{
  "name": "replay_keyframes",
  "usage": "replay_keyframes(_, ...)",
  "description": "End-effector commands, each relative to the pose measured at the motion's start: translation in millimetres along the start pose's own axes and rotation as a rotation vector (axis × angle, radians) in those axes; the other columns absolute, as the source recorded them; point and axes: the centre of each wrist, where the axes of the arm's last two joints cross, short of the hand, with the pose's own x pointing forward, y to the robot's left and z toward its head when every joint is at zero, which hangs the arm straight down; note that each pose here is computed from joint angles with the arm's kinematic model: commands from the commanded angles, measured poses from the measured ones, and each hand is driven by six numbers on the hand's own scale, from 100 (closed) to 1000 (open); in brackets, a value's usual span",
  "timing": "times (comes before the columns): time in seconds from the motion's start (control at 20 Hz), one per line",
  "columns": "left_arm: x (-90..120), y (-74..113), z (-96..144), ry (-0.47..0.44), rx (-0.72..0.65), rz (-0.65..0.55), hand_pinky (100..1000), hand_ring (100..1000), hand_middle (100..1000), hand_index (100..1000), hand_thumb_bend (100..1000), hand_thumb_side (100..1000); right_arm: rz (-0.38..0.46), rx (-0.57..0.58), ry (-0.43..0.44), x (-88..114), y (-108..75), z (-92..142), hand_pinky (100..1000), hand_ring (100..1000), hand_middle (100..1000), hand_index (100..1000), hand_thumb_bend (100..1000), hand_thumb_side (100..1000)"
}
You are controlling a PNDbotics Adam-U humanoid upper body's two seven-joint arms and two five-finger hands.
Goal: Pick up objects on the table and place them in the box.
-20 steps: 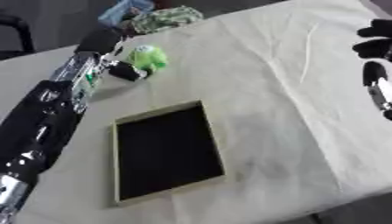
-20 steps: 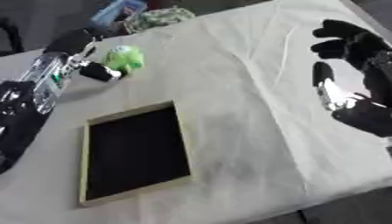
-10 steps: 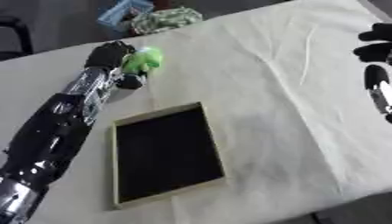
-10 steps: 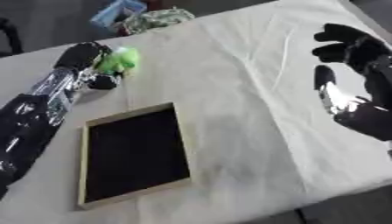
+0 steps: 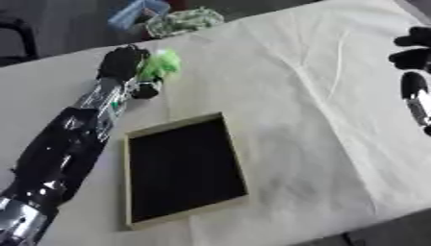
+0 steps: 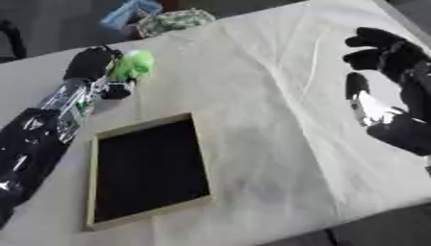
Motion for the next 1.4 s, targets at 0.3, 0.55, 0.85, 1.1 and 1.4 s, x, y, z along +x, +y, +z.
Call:
replay_keyframes(0.3, 0.1, 43.8, -2.5, -0.058, 0.142, -0.014, 629, 469, 428, 663, 100, 387, 0.013, -0.009, -0.011, 2.9, -5.8, -1.9, 784, 778, 814, 931, 100, 463)
replay_keyframes(0.55, -9.8, 81.7, 3.6, -0.143, 0.208, -0.029, 627, 464, 419, 656, 100, 383, 0.02, -0.012, 0.0, 1.3, -6.9, 0.6, 784, 778, 814, 931, 100, 464)
replay_keyframes(0.85, -36.1, 117.8, 22.2, -0.252, 0.234, -0.051, 617, 459, 411, 647, 100, 378, 0.03, -0.016, 0.011, -0.3, -8.4, 3.1, 785, 778, 814, 931, 100, 465)
replay_keyframes(1.1, -58.3, 115.1, 49.3, -0.358, 0.159, -0.108, 618, 465, 420, 648, 100, 378, 0.033, -0.012, 0.011, -0.2, -8.6, 3.0, 785, 779, 816, 932, 100, 464)
replay_keyframes(1.4, -70.8, 102.9, 85.1, -0.491, 0.065, -0.13, 619, 466, 423, 646, 100, 378, 0.038, -0.029, 0.0, 1.8, -10.3, 1.2, 786, 782, 818, 933, 100, 458)
